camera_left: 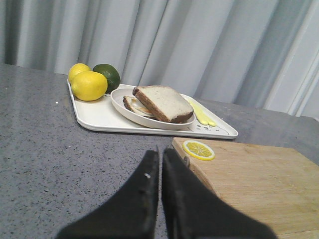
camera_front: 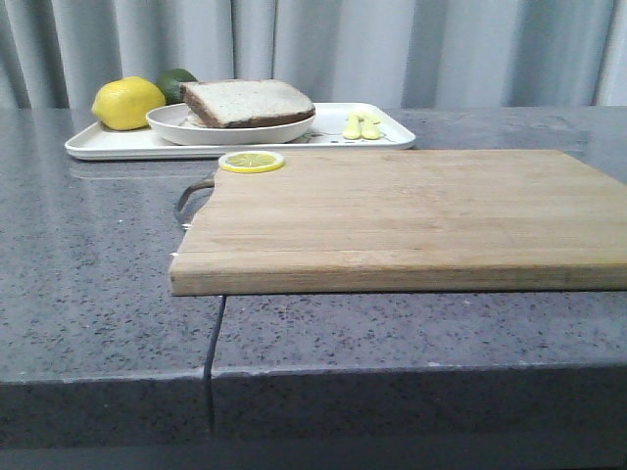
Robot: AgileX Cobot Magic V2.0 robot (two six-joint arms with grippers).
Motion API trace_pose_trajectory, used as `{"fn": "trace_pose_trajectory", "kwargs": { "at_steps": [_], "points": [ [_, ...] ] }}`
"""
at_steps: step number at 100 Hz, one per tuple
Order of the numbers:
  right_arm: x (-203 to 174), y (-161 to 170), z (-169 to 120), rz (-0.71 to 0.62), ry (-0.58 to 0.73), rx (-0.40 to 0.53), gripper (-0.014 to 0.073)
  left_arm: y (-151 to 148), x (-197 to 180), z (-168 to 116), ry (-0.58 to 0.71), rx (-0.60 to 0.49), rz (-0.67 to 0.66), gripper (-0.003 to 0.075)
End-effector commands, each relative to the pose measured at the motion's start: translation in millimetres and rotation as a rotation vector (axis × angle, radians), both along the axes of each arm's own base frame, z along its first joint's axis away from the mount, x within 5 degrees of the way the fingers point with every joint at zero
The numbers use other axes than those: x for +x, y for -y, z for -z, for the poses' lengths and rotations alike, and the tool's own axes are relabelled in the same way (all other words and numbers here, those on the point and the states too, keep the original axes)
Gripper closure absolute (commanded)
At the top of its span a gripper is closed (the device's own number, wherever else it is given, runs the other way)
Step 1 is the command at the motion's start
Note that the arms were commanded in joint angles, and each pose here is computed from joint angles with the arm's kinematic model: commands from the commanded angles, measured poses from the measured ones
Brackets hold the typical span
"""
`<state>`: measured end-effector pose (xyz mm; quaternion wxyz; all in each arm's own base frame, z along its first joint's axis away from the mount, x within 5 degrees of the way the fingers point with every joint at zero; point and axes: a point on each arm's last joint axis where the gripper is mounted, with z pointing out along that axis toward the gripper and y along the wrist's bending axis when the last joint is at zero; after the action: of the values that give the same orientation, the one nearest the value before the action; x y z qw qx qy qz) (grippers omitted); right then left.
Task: Place bread and move sandwich to tray
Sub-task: 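Open the left gripper and withdraw it from the plate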
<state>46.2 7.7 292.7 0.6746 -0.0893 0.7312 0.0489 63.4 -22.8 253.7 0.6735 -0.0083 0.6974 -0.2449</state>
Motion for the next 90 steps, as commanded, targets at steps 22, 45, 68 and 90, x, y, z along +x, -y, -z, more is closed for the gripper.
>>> {"fn": "trace_pose_trajectory", "kwargs": {
  "at_steps": [22, 45, 68, 90],
  "points": [
    [0, 0, -14, 0.002, 0.097, -0.002, 0.0712, -2, 0, -14, 0.074, -0.025, -0.016, 0.0739],
    [0, 0, -14, 0.002, 0.097, -0.002, 0.0712, -2, 0, -14, 0.074, -0.025, -0.016, 0.0739],
    [0, 0, -14, 0.002, 0.097, -0.002, 0.0712, -2, 0, -11, 0.080, 0.007, -0.028, 0.0739],
    [0, 0, -14, 0.002, 0.097, -0.002, 0.0712, -9, -1, 14, 0.125, 0.306, -0.133, 0.0739]
  ]
}}
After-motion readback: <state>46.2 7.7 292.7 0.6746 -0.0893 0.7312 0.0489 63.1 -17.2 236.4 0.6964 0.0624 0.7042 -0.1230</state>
